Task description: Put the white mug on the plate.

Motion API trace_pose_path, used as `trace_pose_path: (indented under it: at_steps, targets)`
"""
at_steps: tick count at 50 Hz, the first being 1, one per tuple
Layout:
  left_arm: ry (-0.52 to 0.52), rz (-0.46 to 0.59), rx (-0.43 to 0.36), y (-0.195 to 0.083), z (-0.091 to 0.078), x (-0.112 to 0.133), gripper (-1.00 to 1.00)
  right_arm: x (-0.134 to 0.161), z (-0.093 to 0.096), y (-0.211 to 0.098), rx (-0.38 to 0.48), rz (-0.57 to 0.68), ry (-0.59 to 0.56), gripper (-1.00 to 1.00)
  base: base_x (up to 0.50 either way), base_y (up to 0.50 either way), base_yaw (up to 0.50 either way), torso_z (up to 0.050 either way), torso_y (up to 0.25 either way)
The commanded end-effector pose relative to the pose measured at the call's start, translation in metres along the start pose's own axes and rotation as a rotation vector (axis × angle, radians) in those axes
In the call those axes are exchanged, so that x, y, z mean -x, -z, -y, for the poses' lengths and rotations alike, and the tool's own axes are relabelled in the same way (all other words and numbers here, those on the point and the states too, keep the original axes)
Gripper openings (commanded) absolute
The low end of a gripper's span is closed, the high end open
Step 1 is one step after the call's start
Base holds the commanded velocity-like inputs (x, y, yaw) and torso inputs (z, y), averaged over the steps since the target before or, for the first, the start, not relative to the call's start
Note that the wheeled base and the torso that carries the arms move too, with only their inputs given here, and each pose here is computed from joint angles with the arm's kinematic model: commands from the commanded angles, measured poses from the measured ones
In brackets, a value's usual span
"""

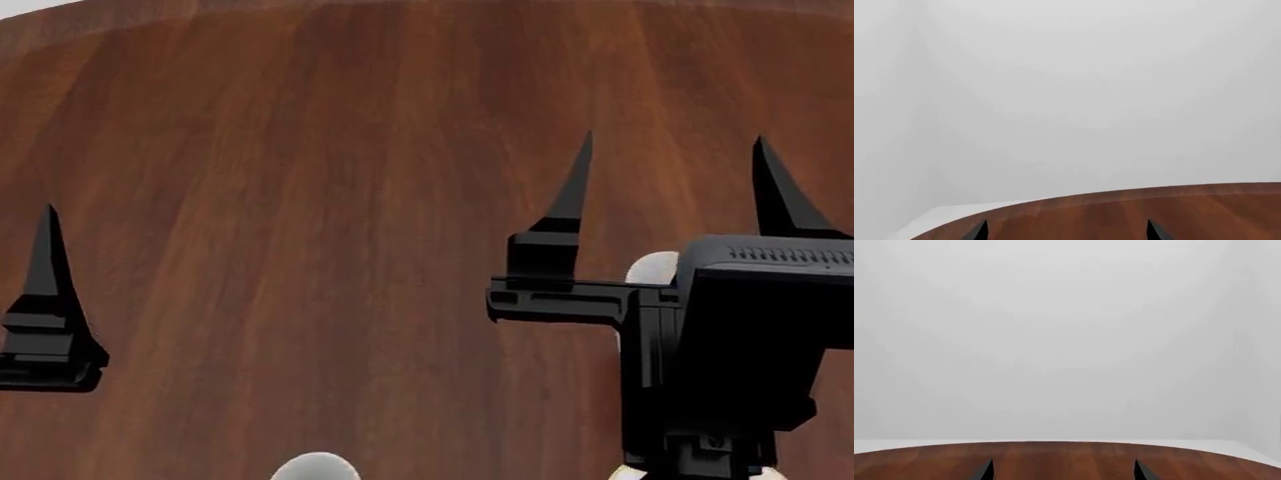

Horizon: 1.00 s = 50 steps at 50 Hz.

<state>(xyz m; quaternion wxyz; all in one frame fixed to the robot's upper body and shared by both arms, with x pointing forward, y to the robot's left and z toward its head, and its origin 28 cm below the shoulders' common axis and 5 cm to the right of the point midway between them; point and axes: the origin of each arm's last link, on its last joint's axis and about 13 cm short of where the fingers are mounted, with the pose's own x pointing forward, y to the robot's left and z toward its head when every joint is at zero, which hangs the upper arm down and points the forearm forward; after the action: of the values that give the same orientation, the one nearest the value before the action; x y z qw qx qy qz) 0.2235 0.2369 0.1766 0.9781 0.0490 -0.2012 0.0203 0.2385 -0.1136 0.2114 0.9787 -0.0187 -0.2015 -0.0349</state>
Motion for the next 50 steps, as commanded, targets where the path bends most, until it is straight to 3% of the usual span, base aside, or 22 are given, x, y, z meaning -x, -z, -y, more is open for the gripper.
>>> trace_pose_path:
  at_steps: [1,50]
  targets:
    - [0.000,0.001,0.001,-0.0007,0.0002,-0.0001,1.00,0.0004,0.0002,-0.0006,0.001,0.001,0.000,1.00,0.00,0.00,0.00,0.000,-0.186]
    - [0.009,0.004,-0.002,-0.0034,0.0022,0.0017,1.00,0.0070,0.0036,-0.0041,0.011,-0.009,0.032,1.00,0.00,0.00,0.00,0.000,-0.172]
